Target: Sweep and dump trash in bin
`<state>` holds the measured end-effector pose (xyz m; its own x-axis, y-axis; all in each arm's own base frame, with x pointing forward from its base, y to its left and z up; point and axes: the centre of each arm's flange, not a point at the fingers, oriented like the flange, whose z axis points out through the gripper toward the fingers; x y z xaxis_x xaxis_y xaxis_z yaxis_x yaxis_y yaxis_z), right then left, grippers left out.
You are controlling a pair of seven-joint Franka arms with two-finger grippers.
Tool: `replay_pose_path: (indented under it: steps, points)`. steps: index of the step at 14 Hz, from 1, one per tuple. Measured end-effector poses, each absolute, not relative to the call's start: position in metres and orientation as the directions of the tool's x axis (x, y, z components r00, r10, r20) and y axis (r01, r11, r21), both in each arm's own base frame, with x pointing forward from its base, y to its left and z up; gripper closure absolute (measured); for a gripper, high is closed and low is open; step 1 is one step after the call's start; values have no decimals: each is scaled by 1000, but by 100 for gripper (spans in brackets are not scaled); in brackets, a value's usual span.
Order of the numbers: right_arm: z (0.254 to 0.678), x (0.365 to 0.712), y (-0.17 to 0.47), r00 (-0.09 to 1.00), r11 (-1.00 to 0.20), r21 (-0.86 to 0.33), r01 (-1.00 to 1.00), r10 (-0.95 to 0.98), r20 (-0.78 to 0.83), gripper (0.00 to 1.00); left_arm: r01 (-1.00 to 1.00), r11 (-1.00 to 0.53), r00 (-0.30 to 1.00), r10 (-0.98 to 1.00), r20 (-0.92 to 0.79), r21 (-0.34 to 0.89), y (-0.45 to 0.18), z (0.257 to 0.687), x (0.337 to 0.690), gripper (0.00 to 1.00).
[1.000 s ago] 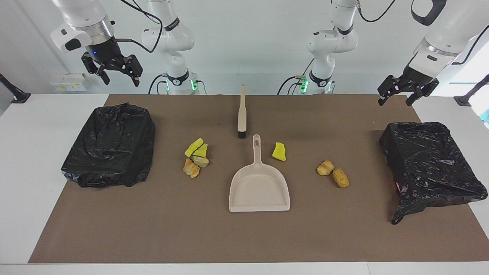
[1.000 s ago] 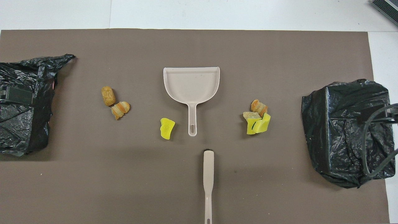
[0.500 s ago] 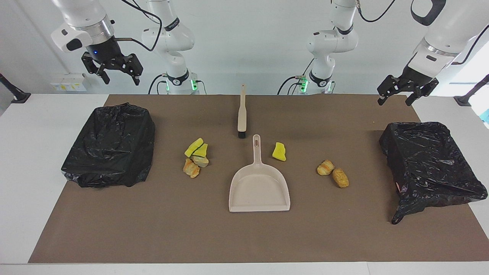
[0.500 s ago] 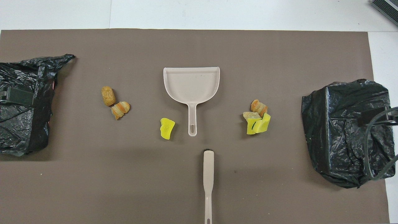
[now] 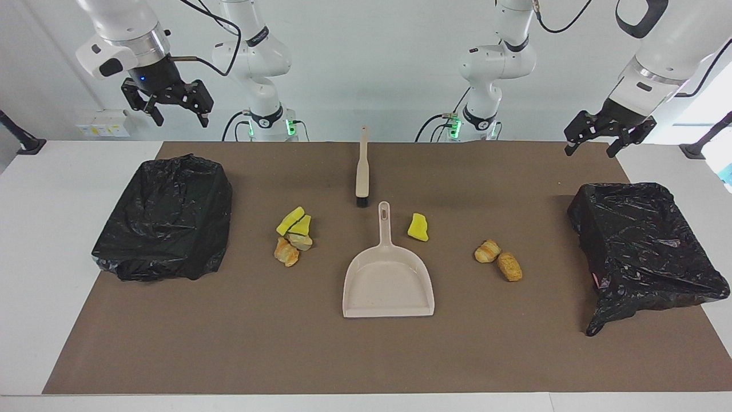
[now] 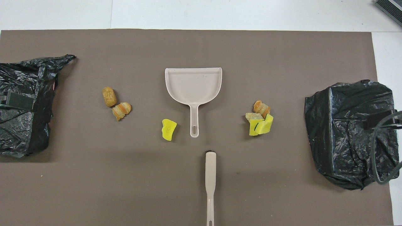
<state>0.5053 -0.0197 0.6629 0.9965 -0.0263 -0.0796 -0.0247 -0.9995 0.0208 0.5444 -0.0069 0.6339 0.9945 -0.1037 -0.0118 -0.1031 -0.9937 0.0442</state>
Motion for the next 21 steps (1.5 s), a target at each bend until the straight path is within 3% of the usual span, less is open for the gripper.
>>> replay_pose_path:
  steps: [11, 21]
  points:
    - [663, 501, -24, 995, -1000, 16, 2, 0, -95, 0, -229, -972, 970, -232, -70, 48, -88, 581, 536, 0]
    - [662, 500, -24, 995, -1000, 16, 2, 0, -97, 0, -169, -985, 985, -170, -32, 33, -243, 523, 486, 0]
